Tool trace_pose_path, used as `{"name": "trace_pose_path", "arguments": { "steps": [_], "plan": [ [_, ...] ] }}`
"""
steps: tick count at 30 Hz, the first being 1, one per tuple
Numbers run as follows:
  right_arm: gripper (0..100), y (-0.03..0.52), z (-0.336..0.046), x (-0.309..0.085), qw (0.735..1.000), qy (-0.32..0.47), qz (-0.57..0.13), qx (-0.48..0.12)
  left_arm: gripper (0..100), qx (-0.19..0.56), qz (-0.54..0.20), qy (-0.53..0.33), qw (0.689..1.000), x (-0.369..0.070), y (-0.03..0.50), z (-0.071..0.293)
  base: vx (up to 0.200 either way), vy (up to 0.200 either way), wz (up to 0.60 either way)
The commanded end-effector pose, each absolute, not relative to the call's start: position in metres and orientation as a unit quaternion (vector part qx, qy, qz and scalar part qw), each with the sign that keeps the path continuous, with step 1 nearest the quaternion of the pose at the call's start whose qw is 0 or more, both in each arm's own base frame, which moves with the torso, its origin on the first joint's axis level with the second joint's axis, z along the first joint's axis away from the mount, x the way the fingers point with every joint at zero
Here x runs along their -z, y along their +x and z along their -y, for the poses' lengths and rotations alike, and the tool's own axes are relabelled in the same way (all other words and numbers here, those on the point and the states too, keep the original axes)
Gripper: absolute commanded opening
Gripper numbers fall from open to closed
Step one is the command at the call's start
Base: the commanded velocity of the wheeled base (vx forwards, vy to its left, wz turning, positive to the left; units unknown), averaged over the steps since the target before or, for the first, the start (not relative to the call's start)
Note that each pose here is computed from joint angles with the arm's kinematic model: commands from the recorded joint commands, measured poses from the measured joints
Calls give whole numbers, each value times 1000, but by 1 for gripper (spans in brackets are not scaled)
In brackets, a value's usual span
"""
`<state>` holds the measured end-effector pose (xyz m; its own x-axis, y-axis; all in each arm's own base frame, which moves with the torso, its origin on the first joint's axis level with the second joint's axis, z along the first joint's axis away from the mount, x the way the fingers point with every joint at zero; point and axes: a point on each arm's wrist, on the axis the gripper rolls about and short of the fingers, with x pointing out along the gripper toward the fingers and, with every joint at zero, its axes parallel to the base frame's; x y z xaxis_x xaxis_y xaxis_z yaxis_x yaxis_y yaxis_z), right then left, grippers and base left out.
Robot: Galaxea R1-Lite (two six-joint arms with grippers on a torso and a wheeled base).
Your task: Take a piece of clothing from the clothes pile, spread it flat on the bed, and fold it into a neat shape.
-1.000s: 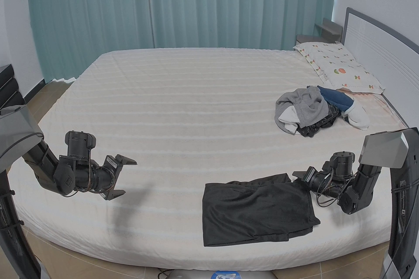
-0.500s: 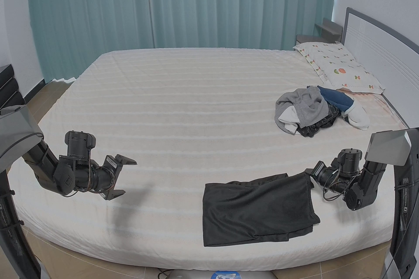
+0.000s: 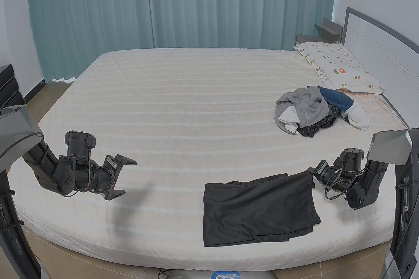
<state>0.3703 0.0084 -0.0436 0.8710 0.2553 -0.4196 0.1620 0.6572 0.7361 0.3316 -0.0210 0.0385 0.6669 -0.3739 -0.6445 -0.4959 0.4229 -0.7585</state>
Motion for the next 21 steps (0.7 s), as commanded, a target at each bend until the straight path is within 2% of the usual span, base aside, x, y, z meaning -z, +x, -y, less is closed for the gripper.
{"name": "trace_pose_path", "arguments": {
  "steps": [1,2,3,11,16,21],
  "plan": [
    [0,369,-7,44,874,414,-253,-25,100,-41,-406,-536,739,-38,332,21,0,0,0],
    [0,369,-7,44,874,413,-254,-25,100,-42,-407,-536,739,-38,332,21,0,0,0],
    [100,369,-7,44,874,414,-253,-25,100,-42,-407,-536,739,-38,332,21,0,0,0],
    [100,347,-2,31,872,417,-252,-38,100,-41,-406,-536,739,-38,332,21,0,0,0],
    [100,298,-5,24,856,389,-320,-121,100,-42,-407,-536,739,-38,332,21,0,0,0],
    [100,279,-10,33,859,342,-354,-138,100,-41,-406,-536,739,-38,332,21,-40,0,0]
  ]
}}
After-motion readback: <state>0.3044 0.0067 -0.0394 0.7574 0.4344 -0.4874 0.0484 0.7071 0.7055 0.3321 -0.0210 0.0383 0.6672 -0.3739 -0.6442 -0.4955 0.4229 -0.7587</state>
